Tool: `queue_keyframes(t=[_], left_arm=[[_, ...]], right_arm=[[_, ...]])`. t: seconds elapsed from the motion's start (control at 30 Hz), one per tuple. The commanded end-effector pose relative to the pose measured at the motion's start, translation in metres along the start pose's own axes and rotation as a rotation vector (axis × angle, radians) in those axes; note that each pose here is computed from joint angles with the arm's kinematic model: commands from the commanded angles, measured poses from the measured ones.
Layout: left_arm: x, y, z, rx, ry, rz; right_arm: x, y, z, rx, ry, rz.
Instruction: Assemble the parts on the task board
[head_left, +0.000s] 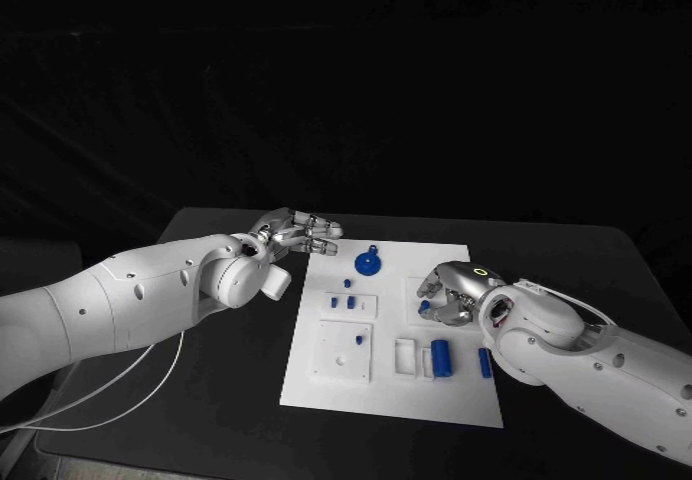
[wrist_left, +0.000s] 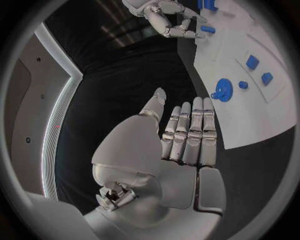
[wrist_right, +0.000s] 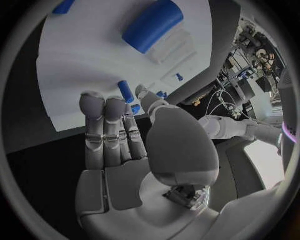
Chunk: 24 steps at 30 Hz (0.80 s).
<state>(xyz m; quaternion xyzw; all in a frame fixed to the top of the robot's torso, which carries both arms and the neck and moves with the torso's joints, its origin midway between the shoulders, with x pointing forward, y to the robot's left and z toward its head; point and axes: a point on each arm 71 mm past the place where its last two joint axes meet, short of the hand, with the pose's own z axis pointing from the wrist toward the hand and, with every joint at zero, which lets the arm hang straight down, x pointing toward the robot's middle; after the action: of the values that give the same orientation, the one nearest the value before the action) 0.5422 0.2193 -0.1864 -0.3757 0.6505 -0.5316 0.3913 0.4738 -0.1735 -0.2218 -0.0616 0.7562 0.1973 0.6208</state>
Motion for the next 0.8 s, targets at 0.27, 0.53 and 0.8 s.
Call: queue_keyframes(t=[0.27, 0.53, 0.8], left_arm=[[0.0014, -0.0004, 0.0, 0.001, 0.018, -0.015], [0.0006, -0.0001, -0.0001, -0.001, 0.019, -0.015], [0.0001, 0.0003, -0.0003, -0.004, 0.02, -0.015]], right_arm=[[0.0027, 0.0057, 0.0028, -0.023, -0.016, -0.025], [0.0082, 0.0058, 0.0037, -0.02, 0.01, -0.04], [0.011, 0.0044, 0.0038, -0.01, 0.027, -0.059]])
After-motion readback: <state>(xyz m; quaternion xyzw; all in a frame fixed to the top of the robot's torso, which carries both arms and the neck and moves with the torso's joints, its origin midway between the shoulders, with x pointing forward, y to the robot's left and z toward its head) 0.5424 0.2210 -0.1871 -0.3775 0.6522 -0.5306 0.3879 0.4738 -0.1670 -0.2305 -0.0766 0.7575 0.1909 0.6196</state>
